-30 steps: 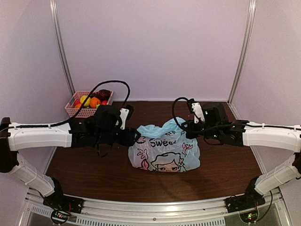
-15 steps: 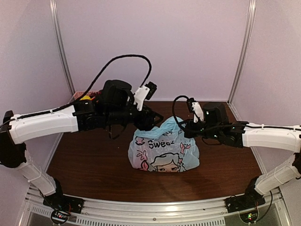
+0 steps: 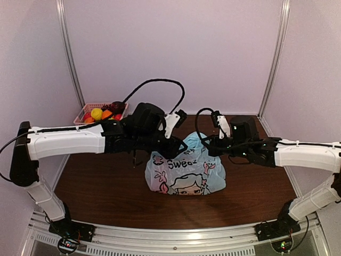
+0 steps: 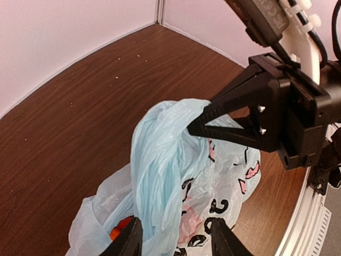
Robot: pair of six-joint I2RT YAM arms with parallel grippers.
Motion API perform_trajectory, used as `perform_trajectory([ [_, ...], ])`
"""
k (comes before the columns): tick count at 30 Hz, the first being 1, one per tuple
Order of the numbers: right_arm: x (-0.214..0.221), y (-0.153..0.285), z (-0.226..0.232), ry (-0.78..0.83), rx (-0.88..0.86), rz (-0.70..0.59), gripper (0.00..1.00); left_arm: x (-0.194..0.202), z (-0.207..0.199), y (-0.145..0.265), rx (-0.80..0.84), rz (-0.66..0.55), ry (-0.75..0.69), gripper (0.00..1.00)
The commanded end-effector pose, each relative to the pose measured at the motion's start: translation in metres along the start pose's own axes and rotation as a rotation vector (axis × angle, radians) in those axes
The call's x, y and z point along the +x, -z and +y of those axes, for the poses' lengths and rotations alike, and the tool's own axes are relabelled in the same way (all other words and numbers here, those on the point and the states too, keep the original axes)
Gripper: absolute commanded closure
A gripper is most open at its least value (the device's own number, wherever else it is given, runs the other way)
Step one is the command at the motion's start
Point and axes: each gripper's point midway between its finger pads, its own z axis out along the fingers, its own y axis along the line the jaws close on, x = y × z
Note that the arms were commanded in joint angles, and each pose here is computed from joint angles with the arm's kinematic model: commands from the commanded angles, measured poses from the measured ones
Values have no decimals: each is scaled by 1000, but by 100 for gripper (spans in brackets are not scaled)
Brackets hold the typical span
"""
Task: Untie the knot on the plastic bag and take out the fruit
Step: Untie the bag handles from the takeout bag.
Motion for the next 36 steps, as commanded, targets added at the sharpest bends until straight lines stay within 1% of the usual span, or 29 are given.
perform_trajectory([
  [1, -3, -3, 3, -9, -17, -5, 100, 8, 5, -12, -25, 20, 9, 57],
  [4, -3, -2, 3, -14, -20, -5, 100, 13, 9, -15, -43, 30, 17, 58],
  [5, -3, -2, 4, -15, -23, -5, 100, 14, 11, -15, -55, 32, 18, 62],
  [7, -2, -3, 4, -17, -24, 0, 100, 16, 13, -15, -63, 37, 17, 74],
  [9, -2, -2, 4, -23, -23, 2, 100, 16, 12, -14, -58, 39, 17, 90],
  [10, -2, -2, 3, -29, -21, 1, 100, 16, 11, -14, -52, 38, 17, 95],
  [12, -2, -1, 3, -45, -20, 0, 100, 15, 10, -11, -49, 37, 20, 100],
  [15, -7, 1, 1, -75, -2, -12, 100, 14, 14, -6, -66, 33, 30, 100],
  [17, -13, 4, -3, -102, 27, -22, 100, 9, 17, 0, -87, 31, 61, 100],
  [20, -14, 8, -10, -140, 81, -3, 100, 2, 20, 11, -88, 27, 150, 100],
  [23, -12, 9, -9, -158, 84, 15, 100, 12, 18, 13, -32, 37, 255, 100],
  [24, -9, 8, -11, -160, 93, 26, 100, 14, 19, 13, -20, 26, 266, 100],
  [26, -1, 4, -18, -159, 125, 47, 100, 22, 14, 10, 32, 7, 264, 100],
  [28, 3, 1, -23, -158, 140, 26, 100, 32, 16, 5, 46, 10, 242, 100],
  [30, 1, 0, -28, -180, 155, -14, 100, 34, 21, 3, 42, 19, 224, 100],
  [32, -7, 0, -25, -196, 145, -40, 100, 27, 27, 6, 22, 22, 205, 100],
  [34, -20, 1, -21, -195, 138, -67, 100, 17, 32, 14, -5, 1, 187, 100],
  [36, -29, 3, -23, -185, 168, -83, 100, 10, 40, 21, -18, -23, 200, 100],
])
